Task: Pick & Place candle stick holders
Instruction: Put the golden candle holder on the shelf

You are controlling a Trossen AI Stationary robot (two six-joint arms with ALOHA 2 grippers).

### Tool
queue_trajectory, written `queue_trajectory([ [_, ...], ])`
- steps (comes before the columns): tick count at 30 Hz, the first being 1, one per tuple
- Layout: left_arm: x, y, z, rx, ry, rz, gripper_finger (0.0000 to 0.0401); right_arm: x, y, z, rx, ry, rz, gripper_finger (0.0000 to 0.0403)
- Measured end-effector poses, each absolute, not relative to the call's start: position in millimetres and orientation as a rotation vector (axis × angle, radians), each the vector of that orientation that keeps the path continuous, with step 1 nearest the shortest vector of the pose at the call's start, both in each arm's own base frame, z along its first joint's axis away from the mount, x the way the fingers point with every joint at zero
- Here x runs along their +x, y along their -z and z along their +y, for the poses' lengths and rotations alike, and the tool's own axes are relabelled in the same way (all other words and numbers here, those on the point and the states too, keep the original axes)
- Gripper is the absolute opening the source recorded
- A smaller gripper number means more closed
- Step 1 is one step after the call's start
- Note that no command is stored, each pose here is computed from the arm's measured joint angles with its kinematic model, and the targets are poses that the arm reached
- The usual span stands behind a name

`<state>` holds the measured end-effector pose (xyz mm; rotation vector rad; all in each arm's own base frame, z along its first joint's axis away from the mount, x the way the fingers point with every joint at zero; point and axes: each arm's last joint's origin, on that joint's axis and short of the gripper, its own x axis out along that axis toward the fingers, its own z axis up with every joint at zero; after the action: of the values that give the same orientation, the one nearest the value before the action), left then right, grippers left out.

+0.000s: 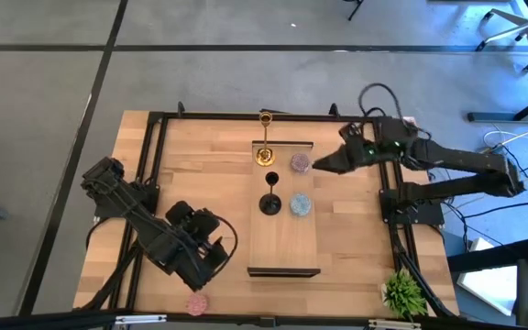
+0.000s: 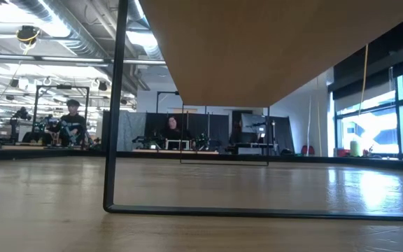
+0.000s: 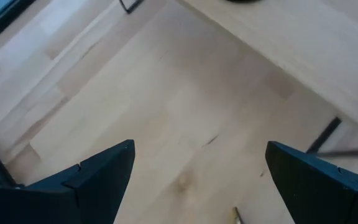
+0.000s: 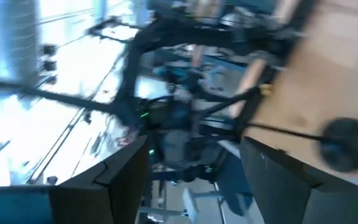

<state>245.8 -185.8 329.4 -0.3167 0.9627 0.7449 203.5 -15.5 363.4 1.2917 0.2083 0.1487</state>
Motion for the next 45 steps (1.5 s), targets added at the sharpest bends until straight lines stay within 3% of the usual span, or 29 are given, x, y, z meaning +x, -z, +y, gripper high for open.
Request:
queue_trajectory([
  [8,252,-328,-191,-0.273,-0.596,1.046,0.0361,202,-379,41,1.184,-0.267,0.066,0.0254],
  [15,253,-328,-192,-0.305,-0.577,1.060,0.0361,200,-371,84,1.162,-0.314,0.147,0.0254],
  [22,262,-329,-194,-0.506,-0.616,0.975,0.0361,200,-357,118,1.167,-0.364,0.287,0.0254],
  [29,266,-326,-196,-0.855,-0.746,1.011,0.0361,192,-335,135,1.189,-0.263,0.501,0.0254],
  [35,260,-315,-212,-1.125,-0.928,1.066,0.0361,183,-324,140,1.120,-0.169,0.565,0.0253],
  [45,264,-286,-234,-1.203,-1.108,1.144,0.0361,174,-322,147,1.027,-0.088,0.489,0.0253],
])
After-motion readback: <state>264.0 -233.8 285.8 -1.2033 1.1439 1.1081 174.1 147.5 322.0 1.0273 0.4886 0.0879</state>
